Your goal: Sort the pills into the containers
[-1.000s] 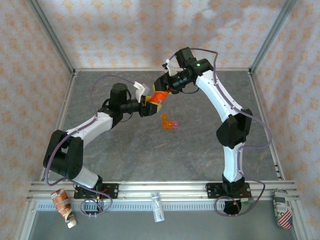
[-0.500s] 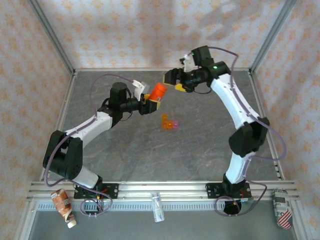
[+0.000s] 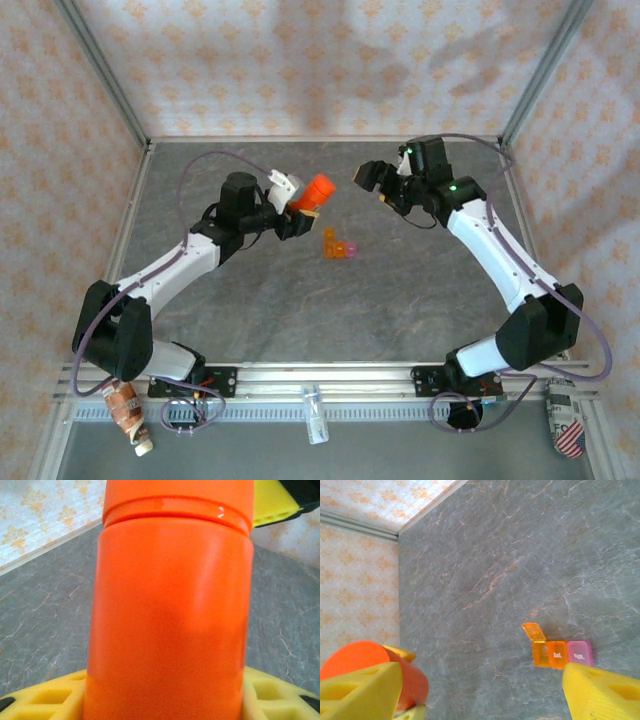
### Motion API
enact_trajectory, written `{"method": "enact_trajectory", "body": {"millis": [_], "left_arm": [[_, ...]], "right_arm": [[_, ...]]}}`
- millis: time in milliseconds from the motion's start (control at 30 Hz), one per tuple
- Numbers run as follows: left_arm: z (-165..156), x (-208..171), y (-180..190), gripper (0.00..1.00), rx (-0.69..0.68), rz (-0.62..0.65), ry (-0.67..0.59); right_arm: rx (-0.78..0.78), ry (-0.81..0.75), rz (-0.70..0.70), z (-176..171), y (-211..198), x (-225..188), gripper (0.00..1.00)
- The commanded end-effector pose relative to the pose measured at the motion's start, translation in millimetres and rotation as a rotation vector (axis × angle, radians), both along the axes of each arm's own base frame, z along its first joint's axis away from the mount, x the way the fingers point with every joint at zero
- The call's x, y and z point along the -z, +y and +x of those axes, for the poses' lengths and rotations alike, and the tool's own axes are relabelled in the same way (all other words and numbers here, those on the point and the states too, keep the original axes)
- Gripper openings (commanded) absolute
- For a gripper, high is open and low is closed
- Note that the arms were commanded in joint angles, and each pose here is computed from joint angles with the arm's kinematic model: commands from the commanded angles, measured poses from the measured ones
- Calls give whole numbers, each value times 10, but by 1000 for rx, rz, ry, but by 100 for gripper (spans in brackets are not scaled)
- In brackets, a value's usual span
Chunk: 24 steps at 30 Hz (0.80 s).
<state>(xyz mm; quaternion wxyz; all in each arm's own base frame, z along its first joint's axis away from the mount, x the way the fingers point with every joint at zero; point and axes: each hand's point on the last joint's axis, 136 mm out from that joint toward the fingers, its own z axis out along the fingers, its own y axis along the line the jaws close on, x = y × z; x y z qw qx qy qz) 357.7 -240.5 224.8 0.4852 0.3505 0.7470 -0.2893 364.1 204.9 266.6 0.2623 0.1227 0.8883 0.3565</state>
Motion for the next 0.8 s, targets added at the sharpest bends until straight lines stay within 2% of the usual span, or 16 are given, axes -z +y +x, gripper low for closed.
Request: {"method": "enact_trajectory", "body": {"millis": [0, 433, 767], "left_arm": [[-15, -86, -42, 0, 17, 26, -81], [-93, 21, -214, 0, 67, 52, -15], [-42, -9, -260, 0, 60, 30, -18]], "right_arm": [[1, -116, 62, 73, 200, -324, 83], [-71, -120, 99, 58, 623, -359, 81], [-105, -80, 96, -11, 747, -202, 78]]}}
